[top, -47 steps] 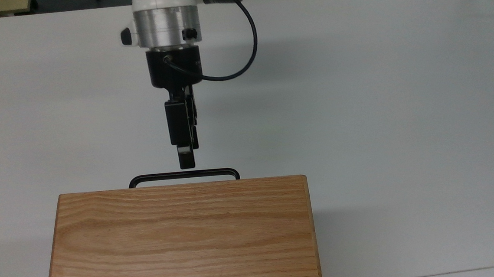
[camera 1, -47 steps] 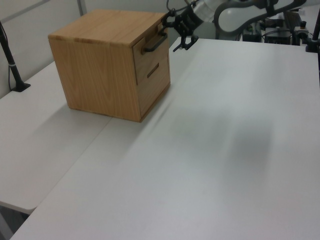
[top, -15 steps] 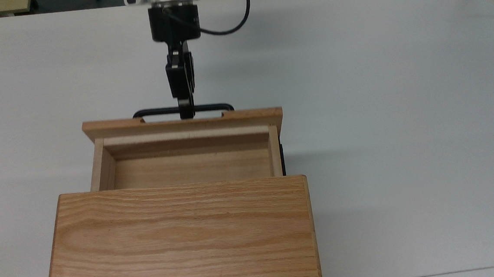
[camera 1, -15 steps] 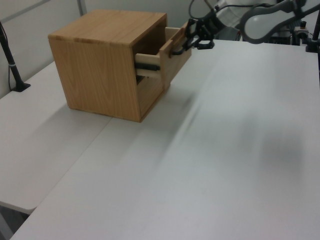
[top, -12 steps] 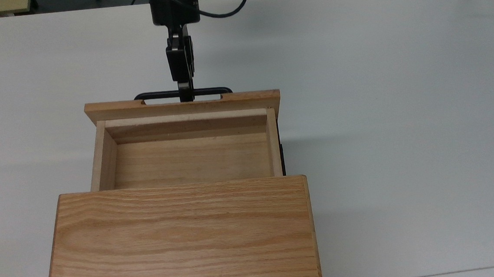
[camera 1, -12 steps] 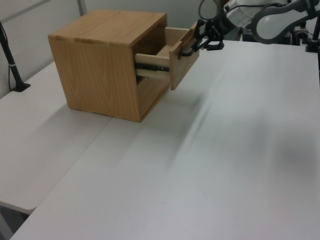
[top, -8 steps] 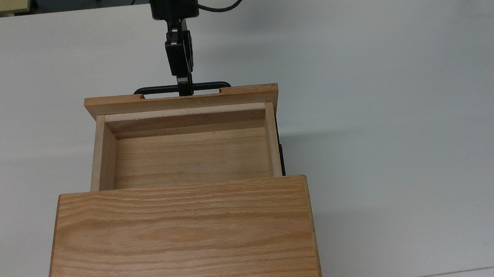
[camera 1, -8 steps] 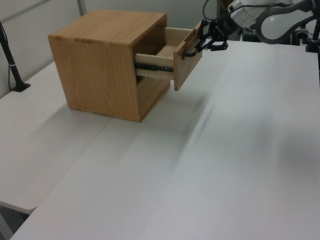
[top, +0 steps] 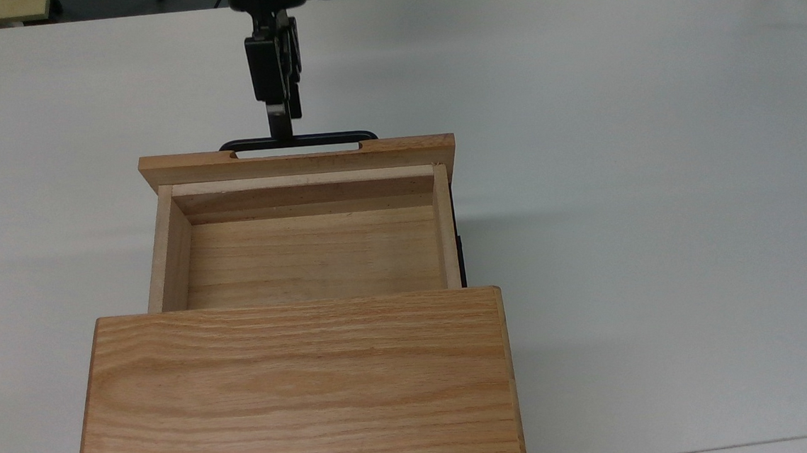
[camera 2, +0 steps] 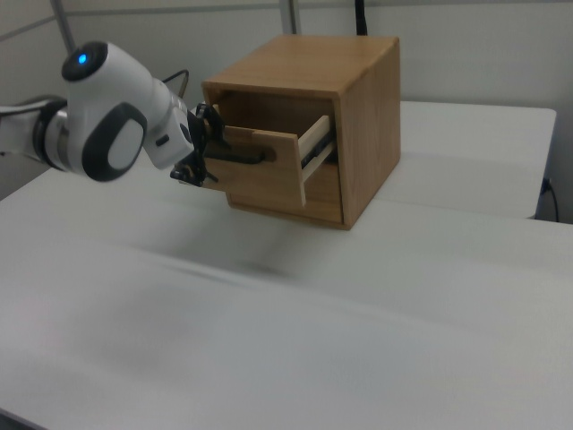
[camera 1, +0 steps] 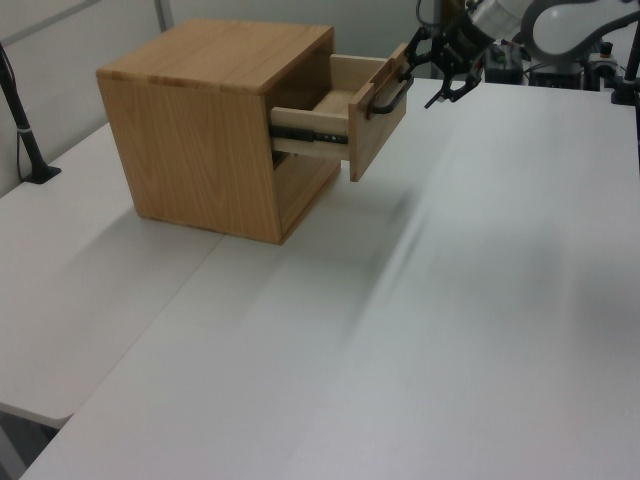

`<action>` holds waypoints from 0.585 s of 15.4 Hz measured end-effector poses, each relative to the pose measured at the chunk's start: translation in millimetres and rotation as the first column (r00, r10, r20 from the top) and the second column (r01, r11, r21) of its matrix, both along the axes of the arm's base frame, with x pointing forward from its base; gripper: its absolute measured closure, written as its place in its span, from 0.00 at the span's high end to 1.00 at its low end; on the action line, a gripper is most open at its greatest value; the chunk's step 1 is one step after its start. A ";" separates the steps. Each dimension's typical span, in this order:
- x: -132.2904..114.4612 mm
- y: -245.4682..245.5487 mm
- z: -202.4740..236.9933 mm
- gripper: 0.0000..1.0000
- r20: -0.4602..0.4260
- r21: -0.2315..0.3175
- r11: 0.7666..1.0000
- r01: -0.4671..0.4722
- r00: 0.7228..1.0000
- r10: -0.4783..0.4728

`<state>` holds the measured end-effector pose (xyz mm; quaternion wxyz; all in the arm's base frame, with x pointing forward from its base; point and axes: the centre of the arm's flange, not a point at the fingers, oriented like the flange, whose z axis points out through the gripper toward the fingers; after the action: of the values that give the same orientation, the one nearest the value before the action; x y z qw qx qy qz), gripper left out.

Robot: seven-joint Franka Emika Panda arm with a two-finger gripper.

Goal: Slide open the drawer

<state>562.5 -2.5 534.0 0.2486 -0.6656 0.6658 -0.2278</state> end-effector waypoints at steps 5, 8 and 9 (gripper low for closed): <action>-1.8 -4.2 61.0 1.00 -0.140 -0.011 0.999 -0.040 0.989 0.038; -11.0 1.5 99.9 1.00 -0.268 -0.094 0.959 -0.267 0.935 0.234; -15.1 5.9 110.2 1.00 -0.304 -0.124 0.920 -0.371 0.897 0.321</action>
<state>547.4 3.4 644.3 0.1287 -0.8185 0.5413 -0.1428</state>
